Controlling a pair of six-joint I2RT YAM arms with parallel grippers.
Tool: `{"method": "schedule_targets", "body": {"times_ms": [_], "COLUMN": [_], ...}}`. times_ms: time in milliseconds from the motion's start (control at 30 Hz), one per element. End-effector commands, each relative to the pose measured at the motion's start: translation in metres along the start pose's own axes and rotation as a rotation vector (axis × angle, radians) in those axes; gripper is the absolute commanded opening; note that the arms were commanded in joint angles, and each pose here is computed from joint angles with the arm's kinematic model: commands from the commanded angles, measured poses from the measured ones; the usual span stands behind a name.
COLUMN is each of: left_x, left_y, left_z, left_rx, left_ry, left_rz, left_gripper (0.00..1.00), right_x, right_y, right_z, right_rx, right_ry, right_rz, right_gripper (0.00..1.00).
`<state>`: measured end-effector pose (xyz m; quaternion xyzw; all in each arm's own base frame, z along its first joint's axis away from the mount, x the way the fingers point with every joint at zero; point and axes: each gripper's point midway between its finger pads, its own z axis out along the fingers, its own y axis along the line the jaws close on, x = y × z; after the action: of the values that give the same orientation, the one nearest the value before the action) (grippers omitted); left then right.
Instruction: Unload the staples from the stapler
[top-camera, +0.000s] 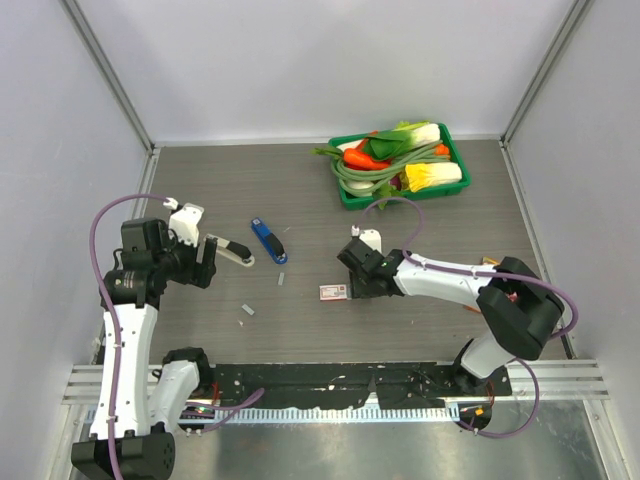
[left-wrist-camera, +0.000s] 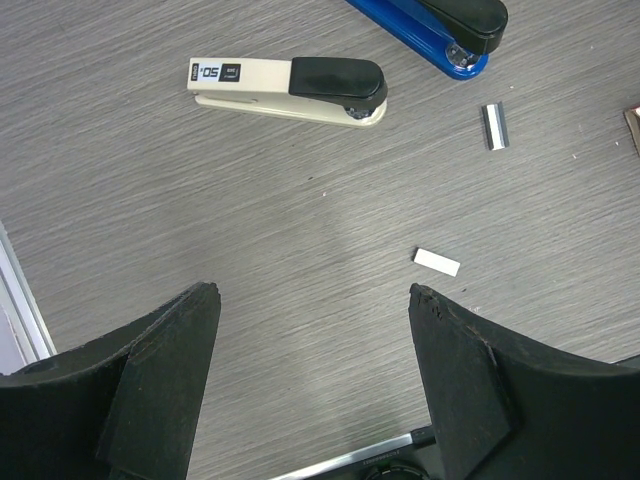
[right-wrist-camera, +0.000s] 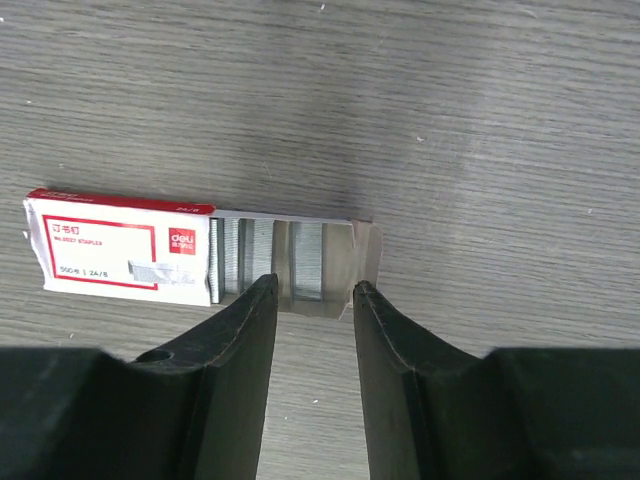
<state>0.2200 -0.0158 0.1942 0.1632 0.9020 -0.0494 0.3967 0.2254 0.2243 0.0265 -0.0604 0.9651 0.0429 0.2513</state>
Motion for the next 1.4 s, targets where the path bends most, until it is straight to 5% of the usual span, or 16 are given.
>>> {"method": "schedule_targets", "body": {"times_ms": [0, 533, 1367], "left_x": [-0.007, -0.006, 0.002], "left_y": [0.000, -0.001, 0.004], "left_z": [-0.002, -0.001, 0.007], "left_rx": [0.002, 0.007, -0.009], "left_ry": [-0.039, -0.042, -0.007], "left_rz": [0.016, 0.017, 0.009], "left_gripper": [0.80, 0.80, 0.80], "right_x": [-0.028, -0.042, -0.020], "right_y": [0.016, 0.016, 0.011], "right_z": [-0.020, -0.037, -0.013], "right_rx": [-0.076, -0.090, -0.067], "right_ry": [-0.081, -0.119, -0.071], "right_rz": [0.029, 0.045, 0.049], "right_gripper": [0.40, 0.07, 0.01]}}
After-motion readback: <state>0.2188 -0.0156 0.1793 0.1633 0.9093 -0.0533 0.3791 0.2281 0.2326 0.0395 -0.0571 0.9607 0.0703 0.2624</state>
